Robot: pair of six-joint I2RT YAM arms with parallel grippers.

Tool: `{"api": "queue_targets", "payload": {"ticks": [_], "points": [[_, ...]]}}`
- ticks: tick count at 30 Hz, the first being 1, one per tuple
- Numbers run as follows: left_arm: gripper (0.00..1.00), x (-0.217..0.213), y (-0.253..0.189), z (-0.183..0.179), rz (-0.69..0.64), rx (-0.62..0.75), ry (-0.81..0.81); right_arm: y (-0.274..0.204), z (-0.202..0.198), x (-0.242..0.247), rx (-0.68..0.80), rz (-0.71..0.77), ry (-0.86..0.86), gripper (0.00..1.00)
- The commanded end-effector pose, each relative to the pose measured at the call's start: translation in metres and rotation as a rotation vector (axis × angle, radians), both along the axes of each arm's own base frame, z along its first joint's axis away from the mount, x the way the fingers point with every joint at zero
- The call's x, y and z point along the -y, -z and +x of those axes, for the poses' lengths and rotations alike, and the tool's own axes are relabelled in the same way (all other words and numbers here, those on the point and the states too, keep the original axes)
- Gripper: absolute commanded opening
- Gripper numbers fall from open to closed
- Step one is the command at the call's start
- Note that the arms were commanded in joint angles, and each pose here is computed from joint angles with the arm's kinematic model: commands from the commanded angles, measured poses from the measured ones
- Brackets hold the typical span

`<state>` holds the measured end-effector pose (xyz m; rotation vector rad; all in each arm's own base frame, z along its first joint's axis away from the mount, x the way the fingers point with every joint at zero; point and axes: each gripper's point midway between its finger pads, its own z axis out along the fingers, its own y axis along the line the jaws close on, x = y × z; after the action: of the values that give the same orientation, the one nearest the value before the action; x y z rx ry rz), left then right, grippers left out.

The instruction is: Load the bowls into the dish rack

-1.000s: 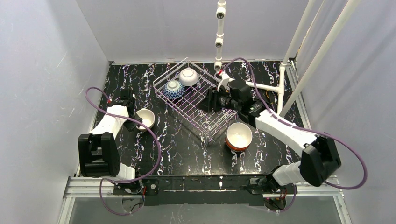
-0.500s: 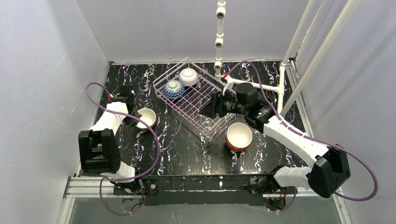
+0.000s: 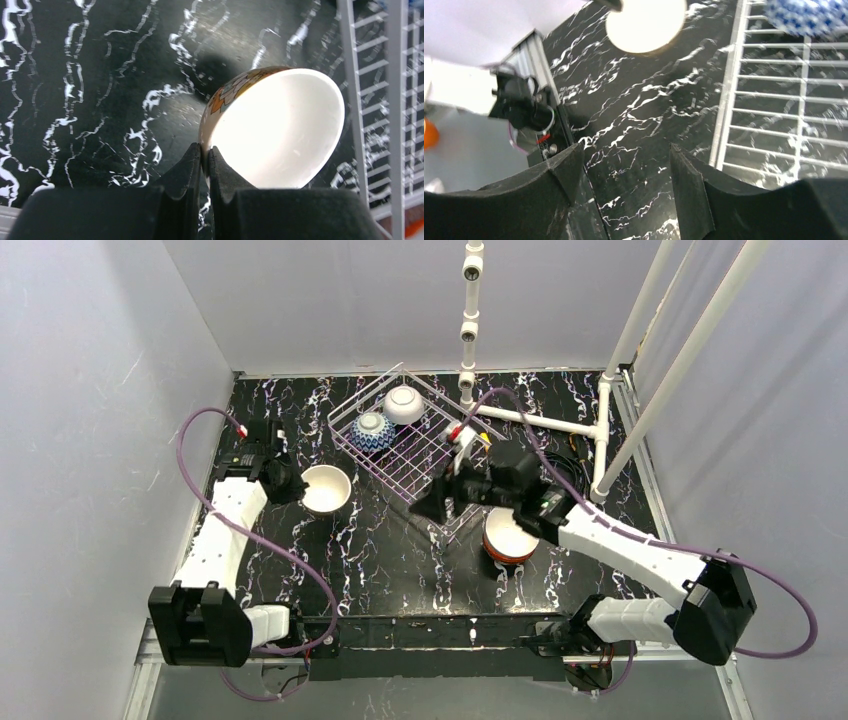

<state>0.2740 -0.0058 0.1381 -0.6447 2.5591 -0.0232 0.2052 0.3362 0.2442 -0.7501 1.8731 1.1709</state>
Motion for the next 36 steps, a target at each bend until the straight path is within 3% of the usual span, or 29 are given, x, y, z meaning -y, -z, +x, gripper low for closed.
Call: {"api": "queue_targets", "payload": {"ticks": [1, 6, 10, 15, 20, 25, 32, 36], "points": [[0.00, 0.021, -0.027, -0.010, -0.067, 0.058, 0.120, -0.022, -0.027, -0.046, 0.382, 0.015, -0.130, 0.72], [0.00, 0.034, -0.013, -0.023, -0.115, 0.012, 0.221, -0.017, -0.059, -0.107, 0.555, 0.017, -0.324, 0.75], [0.00, 0.036, -0.005, -0.025, -0.128, 0.011, 0.213, 0.019, -0.067, -0.147, 0.662, -0.081, -0.439, 0.75], [0.00, 0.038, 0.006, -0.027, -0.151, 0.005, 0.176, 0.044, -0.046, -0.176, 0.762, -0.127, -0.388, 0.70], [0.00, 0.043, 0.006, -0.031, -0.179, 0.009, 0.182, 0.052, -0.031, -0.195, 0.854, -0.179, -0.402, 0.72], [0.00, 0.051, 0.003, -0.032, -0.219, 0.029, 0.198, 0.062, -0.021, -0.211, 0.880, -0.234, -0.420, 0.72], [0.00, 0.049, -0.002, -0.032, -0.210, 0.047, 0.189, 0.082, -0.022, -0.213, 0.844, -0.295, -0.506, 0.55], [0.00, 0.045, -0.003, -0.032, -0.188, 0.057, 0.180, 0.092, -0.026, -0.209, 0.835, -0.319, -0.543, 0.54]]}}
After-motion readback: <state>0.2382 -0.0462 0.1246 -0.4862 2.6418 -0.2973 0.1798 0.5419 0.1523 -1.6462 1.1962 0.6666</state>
